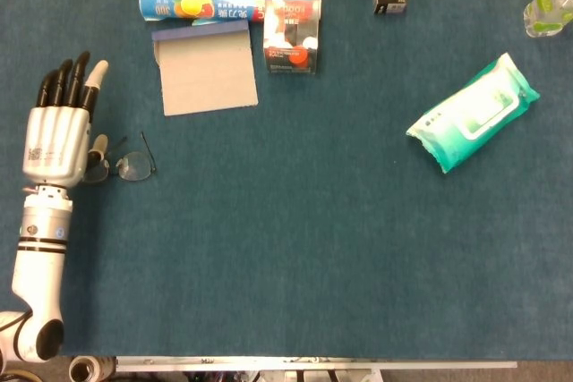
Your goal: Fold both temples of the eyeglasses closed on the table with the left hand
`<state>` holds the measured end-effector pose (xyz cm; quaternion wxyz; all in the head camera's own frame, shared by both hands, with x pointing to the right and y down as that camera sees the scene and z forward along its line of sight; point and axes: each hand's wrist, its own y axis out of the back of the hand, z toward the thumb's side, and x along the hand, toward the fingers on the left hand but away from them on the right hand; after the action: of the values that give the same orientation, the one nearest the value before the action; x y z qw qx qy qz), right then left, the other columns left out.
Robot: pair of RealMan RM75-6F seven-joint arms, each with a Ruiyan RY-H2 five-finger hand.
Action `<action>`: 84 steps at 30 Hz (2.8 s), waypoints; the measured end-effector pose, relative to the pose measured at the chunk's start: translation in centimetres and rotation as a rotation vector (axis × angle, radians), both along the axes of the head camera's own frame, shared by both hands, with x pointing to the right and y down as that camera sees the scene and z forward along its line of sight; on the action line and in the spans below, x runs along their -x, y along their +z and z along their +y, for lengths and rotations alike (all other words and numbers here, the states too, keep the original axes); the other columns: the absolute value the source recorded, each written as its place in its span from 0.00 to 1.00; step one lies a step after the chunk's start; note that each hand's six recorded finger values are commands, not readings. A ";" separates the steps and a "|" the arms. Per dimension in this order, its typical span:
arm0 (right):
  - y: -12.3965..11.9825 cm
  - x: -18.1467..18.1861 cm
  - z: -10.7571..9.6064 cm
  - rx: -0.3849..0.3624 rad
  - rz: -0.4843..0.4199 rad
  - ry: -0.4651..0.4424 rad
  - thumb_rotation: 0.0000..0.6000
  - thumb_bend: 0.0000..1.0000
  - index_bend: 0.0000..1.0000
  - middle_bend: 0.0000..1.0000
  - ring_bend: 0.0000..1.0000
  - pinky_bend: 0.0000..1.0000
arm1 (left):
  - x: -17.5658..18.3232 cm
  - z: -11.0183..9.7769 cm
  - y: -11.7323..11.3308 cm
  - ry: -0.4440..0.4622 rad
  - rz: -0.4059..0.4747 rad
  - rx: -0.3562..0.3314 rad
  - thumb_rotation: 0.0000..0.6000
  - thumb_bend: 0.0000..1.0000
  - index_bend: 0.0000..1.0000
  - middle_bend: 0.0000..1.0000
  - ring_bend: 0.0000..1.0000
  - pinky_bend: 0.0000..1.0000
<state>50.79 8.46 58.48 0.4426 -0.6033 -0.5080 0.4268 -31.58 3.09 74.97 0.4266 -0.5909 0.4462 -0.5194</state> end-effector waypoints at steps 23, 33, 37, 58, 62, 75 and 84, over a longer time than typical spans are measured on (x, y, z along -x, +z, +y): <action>0.1 -0.3 1.5 -0.014 -0.015 -0.002 1.00 0.28 0.68 0.54 0.32 0.25 | -0.5 0.1 2.5 0.024 -0.026 0.033 1.00 0.26 0.00 0.00 0.00 0.09; -0.3 -0.2 1.0 -0.023 -0.018 0.002 1.00 0.28 0.68 0.54 0.32 0.25 | -0.9 0.5 3.3 0.046 -0.042 0.046 1.00 0.26 0.00 0.00 0.00 0.09; -0.4 -0.2 0.9 -0.025 -0.021 0.003 1.00 0.28 0.68 0.54 0.32 0.25 | -1.0 0.6 3.6 0.051 -0.049 0.053 1.00 0.26 0.00 0.00 0.00 0.09; -0.7 0.0 0.4 -0.035 -0.017 0.003 1.00 0.28 0.68 0.54 0.32 0.25 | -1.2 1.2 0.7 0.072 -0.023 -0.028 1.00 0.26 0.00 0.00 0.00 0.09; -0.5 0.1 0.3 -0.033 -0.008 -0.004 1.00 0.28 0.68 0.54 0.32 0.25 | -1.1 1.4 -1.4 0.073 0.000 -0.065 1.00 0.26 0.00 0.00 0.00 0.09; 0.2 0.3 -0.6 -0.005 0.037 -0.014 1.00 0.28 0.68 0.54 0.32 0.25 | -0.5 2.3 -7.1 0.061 0.083 -0.123 1.00 0.26 0.00 0.00 0.00 0.09; 0.0 0.2 -0.9 -0.005 0.037 -0.006 1.00 0.28 0.68 0.54 0.32 0.25 | -2.2 2.9 -10.1 0.095 0.187 -0.128 1.00 0.26 0.00 0.00 0.00 0.09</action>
<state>50.63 7.53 58.51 0.4545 -0.5957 -0.4991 0.4353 -29.37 5.96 64.82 0.4440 -0.6288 0.4877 -0.4119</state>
